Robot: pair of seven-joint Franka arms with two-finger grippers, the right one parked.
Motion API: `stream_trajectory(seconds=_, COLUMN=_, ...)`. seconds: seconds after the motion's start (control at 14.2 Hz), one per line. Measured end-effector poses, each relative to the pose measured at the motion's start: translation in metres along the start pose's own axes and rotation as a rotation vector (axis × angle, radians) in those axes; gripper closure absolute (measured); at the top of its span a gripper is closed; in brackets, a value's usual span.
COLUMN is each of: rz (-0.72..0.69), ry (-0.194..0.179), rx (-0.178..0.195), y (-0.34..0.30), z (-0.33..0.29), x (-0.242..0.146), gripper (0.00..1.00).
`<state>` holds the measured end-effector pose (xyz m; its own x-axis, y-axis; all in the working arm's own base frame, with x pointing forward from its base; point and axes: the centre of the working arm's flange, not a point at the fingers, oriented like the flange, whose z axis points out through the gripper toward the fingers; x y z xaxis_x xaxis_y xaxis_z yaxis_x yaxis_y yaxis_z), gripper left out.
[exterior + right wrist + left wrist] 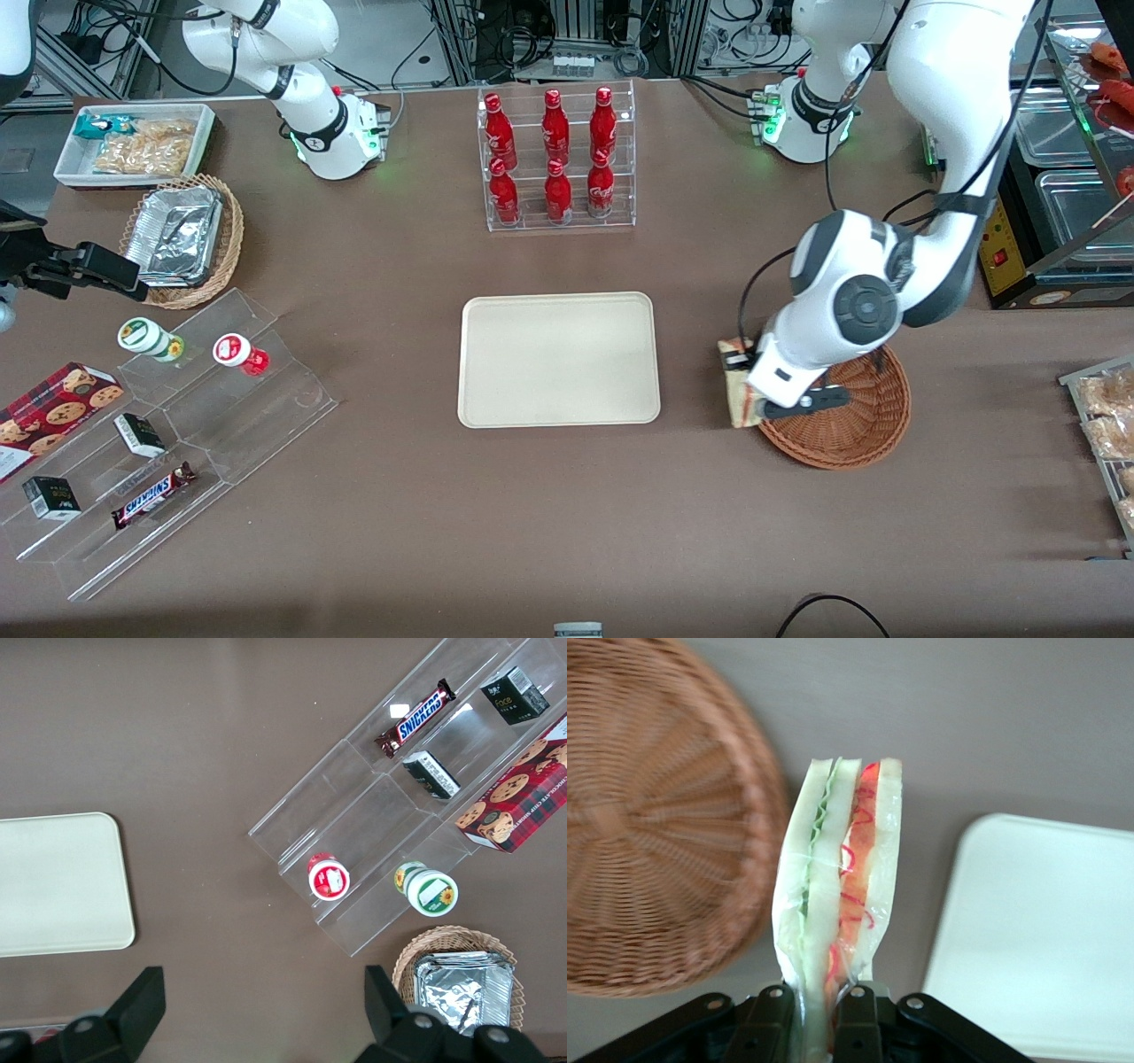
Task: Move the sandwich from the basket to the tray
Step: 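Lift the sandwich and carry it with the left gripper over the tray, then lower the sandwich onto the tray and open the left gripper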
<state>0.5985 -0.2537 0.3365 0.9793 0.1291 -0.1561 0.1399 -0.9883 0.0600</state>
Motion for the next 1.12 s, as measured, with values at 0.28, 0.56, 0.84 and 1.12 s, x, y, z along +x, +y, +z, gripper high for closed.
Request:
stream_trajectory(seconds=0.28, rz=0.048, ry=0.029, rx=0.037, y=0.086, z=0.018, x=-0.033, gripper=0.85)
stream_trajectory(seconds=0.56, rz=0.063, ry=0.035, rx=0.033, y=0.156, z=0.037, x=-0.066, gripper=0.85)
stream_trajectory(seconds=0.84, rz=0.064, ry=0.019, rx=0.020, y=0.205, z=0.061, x=-0.091, gripper=0.85)
stream_trajectory(seconds=1.12, rz=0.066, ry=0.044, rx=0.023, y=0.234, z=0.088, x=-0.107, gripper=0.85)
